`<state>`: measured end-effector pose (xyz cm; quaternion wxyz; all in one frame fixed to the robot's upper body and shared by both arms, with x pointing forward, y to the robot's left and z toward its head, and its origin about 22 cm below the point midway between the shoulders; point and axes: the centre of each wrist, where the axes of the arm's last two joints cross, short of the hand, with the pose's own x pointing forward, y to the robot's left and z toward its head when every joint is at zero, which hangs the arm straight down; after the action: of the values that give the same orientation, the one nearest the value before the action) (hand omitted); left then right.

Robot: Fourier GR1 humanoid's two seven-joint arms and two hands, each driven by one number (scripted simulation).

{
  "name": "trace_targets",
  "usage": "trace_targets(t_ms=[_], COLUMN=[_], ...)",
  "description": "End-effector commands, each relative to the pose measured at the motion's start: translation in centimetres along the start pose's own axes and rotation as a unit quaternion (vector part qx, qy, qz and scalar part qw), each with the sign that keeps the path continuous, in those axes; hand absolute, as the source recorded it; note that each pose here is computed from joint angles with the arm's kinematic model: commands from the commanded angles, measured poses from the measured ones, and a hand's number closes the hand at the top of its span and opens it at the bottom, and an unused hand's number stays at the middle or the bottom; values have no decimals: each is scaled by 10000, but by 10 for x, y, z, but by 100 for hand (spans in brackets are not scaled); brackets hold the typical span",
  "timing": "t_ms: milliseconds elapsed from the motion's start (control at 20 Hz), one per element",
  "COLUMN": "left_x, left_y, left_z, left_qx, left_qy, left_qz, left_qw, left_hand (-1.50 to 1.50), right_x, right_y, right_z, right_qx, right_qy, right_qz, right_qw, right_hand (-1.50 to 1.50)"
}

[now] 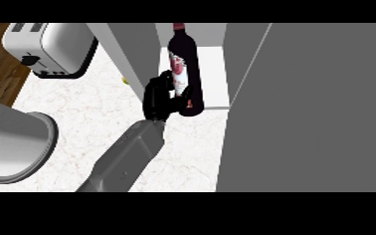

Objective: Pick up the wine, place it into the cabinet and close the cabinet

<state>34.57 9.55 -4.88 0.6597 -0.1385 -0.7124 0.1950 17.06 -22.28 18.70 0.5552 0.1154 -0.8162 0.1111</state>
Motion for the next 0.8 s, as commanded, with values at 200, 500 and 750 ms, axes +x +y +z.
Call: trace_targets(t_ms=[200, 500, 750], left_x=[2, 33, 33], left_y=[4, -30, -32], left_z=[-16, -51, -54], left_qx=[197, 125, 26], left_qy=[-197, 10, 48], left_qz=[24, -109, -314], left_qw=[9996, 9999, 9995], left_hand=[150, 150, 150], right_x=[-7, 1, -5], right_y=[4, 7, 4], right_z=[13, -4, -4], right_qx=[52, 64, 9], right_qy=[-83, 5, -6], right_qz=[-82, -7, -53], right_qw=[9999, 10000, 10000], right_hand=[-150, -150, -150])
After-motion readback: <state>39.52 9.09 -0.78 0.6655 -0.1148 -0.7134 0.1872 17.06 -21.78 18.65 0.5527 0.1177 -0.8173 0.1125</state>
